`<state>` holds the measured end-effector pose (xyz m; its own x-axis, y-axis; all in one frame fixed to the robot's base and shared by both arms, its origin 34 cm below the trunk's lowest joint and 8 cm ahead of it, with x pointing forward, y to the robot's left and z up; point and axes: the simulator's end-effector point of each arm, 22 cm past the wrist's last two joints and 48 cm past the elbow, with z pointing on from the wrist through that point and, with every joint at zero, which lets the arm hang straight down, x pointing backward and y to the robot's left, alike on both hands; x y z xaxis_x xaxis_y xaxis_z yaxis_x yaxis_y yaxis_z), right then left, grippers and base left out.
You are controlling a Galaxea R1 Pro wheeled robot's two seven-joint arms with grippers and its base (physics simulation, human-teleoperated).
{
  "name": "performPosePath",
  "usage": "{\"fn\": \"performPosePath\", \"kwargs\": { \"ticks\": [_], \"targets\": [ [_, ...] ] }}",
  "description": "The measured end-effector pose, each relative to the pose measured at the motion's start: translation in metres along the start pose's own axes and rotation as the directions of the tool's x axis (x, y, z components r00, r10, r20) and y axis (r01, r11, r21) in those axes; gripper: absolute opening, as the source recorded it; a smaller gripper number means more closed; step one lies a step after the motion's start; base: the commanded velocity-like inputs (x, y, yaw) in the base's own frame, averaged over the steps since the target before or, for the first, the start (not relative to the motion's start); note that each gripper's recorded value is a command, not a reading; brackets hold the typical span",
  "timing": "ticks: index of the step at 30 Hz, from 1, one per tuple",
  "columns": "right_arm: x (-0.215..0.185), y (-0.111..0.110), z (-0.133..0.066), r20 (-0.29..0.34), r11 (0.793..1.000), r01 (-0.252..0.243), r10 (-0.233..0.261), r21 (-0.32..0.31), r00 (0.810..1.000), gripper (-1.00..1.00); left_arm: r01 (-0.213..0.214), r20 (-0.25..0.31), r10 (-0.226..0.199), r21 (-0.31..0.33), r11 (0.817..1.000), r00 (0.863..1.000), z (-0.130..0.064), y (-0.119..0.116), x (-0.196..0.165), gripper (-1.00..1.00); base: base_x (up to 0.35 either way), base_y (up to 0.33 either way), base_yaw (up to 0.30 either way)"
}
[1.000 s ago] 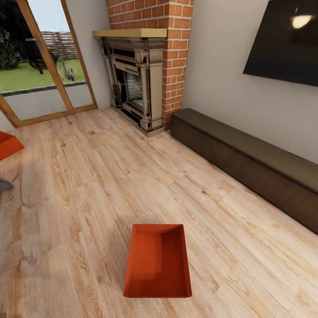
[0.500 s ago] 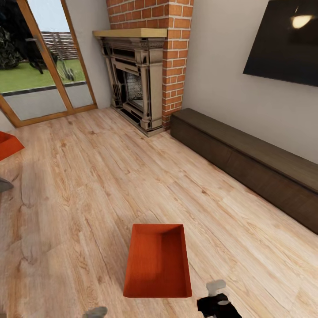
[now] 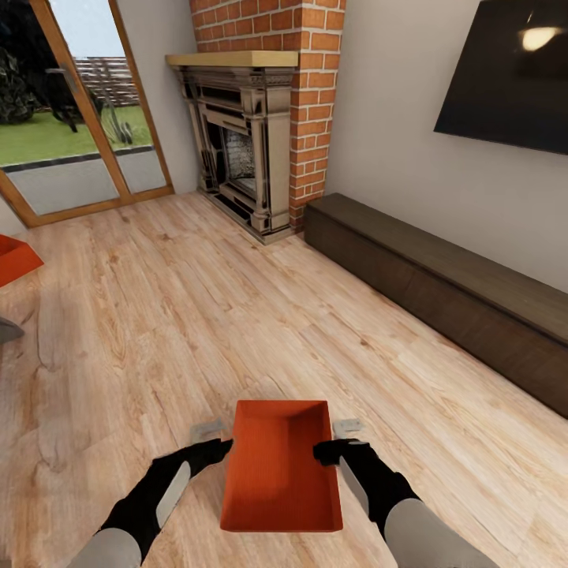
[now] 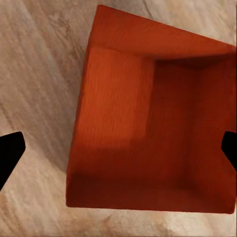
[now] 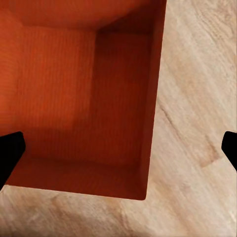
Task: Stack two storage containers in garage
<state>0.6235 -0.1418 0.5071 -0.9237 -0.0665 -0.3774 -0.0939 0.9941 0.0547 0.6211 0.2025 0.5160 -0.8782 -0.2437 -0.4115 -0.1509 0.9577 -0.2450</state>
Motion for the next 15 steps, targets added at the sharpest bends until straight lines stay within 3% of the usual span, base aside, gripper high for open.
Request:
{"fn": "performPosePath", "kwargs": {
  "ticks": [4, 7, 11, 15],
  "targets": [
    [-0.005, 0.008, 0.0, 0.012, 0.997, -0.072, 0.072, -0.031, 0.997, 1.0, -0.005, 0.037, 0.001, 0.111, 0.994, 0.999, -0.002, -0.051, -0.017, 1.0, 0.0, 0.0, 0.0],
    [-0.01, 0.011, 0.0, 0.041, 0.995, -0.092, 0.094, -0.04, 0.995, 1.0, -0.008, 0.048, 0.001, 0.14, 0.99, 0.999, -0.002, -0.064, -0.018, 1.0, 0.0, 0.0, 0.0],
    [-0.007, 0.01, 0.002, 0.046, 0.995, -0.093, 0.095, -0.037, 0.994, 1.0, -0.027, 0.075, 0.017, 0.128, 0.991, 0.997, -0.001, -0.061, -0.023, 1.0, 0.0, 0.0, 0.0],
    [-0.004, 0.006, 0.003, 0.046, 0.995, -0.093, 0.094, -0.031, 0.995, 1.0, -0.087, 0.07, 0.085, 0.028, 0.996, 0.994, 0.003, -0.037, -0.016, 1.0, 0.0, 0.0, 0.0]
  ]
}}
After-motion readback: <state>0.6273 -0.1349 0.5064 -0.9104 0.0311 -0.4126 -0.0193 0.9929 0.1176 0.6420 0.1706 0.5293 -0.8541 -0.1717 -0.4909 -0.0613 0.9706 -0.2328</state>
